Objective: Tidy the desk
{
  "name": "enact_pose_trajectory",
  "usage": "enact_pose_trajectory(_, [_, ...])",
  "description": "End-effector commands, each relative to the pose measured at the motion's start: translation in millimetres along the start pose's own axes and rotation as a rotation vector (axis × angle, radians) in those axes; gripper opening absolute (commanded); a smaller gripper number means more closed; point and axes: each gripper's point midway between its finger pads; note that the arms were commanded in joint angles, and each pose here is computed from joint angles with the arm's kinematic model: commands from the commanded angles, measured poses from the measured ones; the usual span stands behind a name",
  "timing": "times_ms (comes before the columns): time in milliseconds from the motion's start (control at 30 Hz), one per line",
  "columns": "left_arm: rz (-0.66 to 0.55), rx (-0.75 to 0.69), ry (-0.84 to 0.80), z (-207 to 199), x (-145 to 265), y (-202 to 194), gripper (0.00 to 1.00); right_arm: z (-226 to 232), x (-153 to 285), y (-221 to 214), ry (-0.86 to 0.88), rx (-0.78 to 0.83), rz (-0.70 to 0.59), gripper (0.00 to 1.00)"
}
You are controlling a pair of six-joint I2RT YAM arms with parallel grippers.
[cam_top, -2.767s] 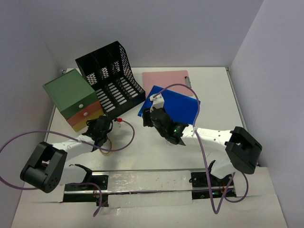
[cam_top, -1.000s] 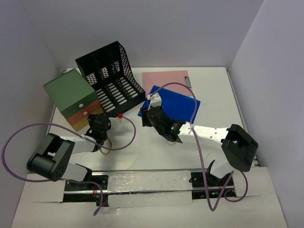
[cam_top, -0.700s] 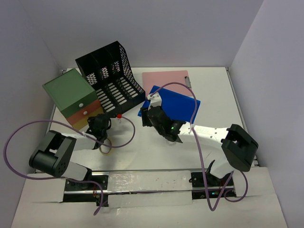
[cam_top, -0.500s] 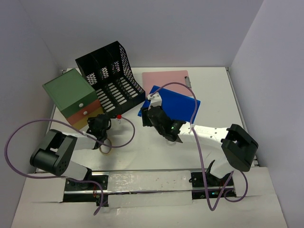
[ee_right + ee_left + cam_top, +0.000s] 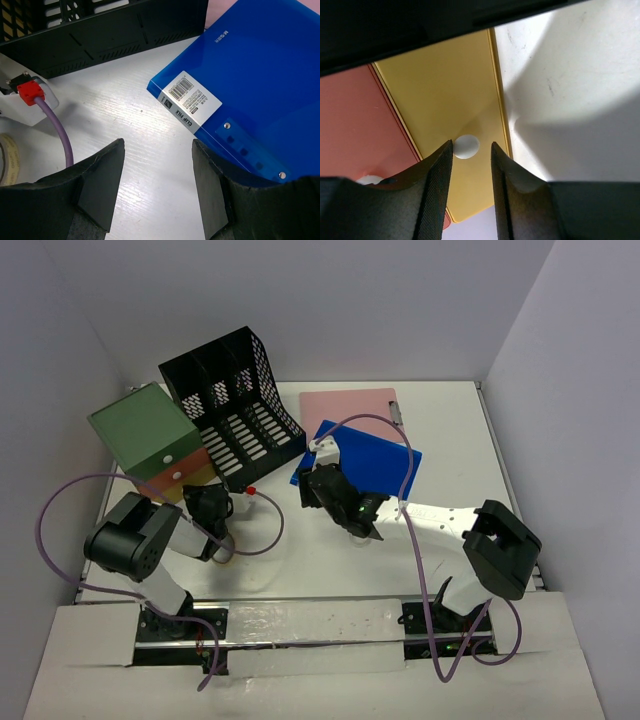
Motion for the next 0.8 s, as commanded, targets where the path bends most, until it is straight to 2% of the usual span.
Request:
enact_pose_trajectory(0, [0.035, 0.016, 0.052, 3, -2, -8, 0.40, 4, -1, 24, -0.004, -0.017, -0.056, 0.63])
enact_pose_trajectory(200, [0.046, 0.030, 0.098, 13, -4, -12, 0.30, 5, 0, 28, -0.005, -0.016, -0.063, 0.63])
enact_pose_trajectory(367, [0.049, 0.041, 0.098, 13, -5, -16, 0.06, 2, 1, 31, -0.011, -0.021, -0.073, 0.63])
enact_pose_trajectory(433, [0.048, 0.045, 0.095, 11, -4, -16, 0.00, 2, 1, 31, -0.010, -0.022, -0.073, 0.63])
enact_pose_trajectory(633, [0.009, 0.104, 0.010, -4, -1, -12, 0.00, 2, 3, 32, -0.007, -0.030, -0.079, 0.63])
enact_pose_trajectory(767, [-0.080, 0.184, -0.140, -19, 6, 2, 0.00, 0, 5, 32, -0.005, -0.035, -0.081, 0.63])
Point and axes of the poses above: each gripper's point midway between its finger pads, its own x axis back along the fingers, its own z axis along the line the jaws close on, y = z × x, and after that the axes turned 14 degrees about -x, right-handed
